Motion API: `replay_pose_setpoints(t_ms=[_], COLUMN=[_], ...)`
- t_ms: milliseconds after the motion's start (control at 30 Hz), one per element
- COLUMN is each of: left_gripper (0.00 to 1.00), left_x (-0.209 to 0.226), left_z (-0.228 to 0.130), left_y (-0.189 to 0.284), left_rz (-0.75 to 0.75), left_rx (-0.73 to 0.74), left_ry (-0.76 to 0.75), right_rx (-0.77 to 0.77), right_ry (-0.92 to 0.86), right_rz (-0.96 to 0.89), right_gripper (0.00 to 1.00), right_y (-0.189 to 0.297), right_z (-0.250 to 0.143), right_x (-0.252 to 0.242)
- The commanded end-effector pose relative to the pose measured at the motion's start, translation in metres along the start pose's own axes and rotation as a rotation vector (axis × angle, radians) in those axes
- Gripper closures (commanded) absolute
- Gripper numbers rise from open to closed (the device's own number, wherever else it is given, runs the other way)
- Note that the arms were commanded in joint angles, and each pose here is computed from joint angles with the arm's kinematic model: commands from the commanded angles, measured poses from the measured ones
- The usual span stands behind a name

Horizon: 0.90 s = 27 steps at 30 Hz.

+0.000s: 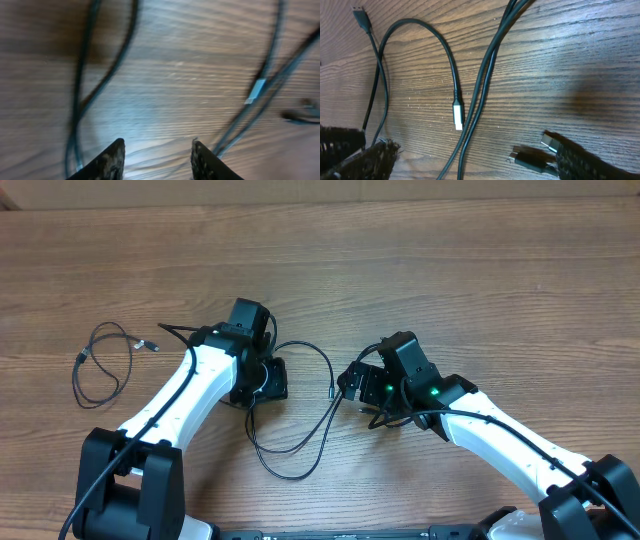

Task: Untangle cables
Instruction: 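Move the left gripper back toward the remaining cables at center, then close the left gripper on black cable strands at center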

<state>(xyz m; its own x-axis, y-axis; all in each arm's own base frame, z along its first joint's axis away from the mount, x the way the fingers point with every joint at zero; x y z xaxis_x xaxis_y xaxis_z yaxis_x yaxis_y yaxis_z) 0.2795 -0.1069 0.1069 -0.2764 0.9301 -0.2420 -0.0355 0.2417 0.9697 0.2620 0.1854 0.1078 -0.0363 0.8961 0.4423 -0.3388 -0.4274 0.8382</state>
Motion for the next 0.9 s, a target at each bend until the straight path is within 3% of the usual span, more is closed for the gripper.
replay_pose_setpoints(t_ms=[0, 467, 867], left_gripper=[0.54, 0.5, 0.46], left_x=[0.017, 0.018, 0.022], left_z=[-0.001, 0.001, -0.026], left_y=[-0.005, -0.005, -0.03], left_rz=[0.14, 0.153, 0.178], left_rx=[-0.03, -0.048, 0.008], left_ry=[0.024, 0.072, 0.082], right_rx=[0.001, 0.0, 0.0], right_ry=[0.005, 0.005, 0.005], right_rz=[-0.011, -0.011, -0.011], right_gripper=[0.0, 0.0, 0.0], right_y=[-0.001, -0.001, -0.001], right_z=[-0.004, -0.004, -0.004], right_x=[-0.003, -0.003, -0.003])
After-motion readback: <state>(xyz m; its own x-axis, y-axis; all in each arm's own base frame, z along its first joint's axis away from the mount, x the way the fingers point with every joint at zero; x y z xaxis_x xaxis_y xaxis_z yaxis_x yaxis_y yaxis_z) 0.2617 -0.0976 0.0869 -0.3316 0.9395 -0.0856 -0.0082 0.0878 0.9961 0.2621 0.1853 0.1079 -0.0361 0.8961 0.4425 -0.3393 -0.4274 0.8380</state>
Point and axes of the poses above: each gripper's point midway between its finger pads, its own y axis back along the fingers, its own x axis along the line the jaws close on, z = x × y, the point moved 6 cm from there along y, back along the fingers, and after that the axes turned 9 degrees about y, right-handed, at the moved point
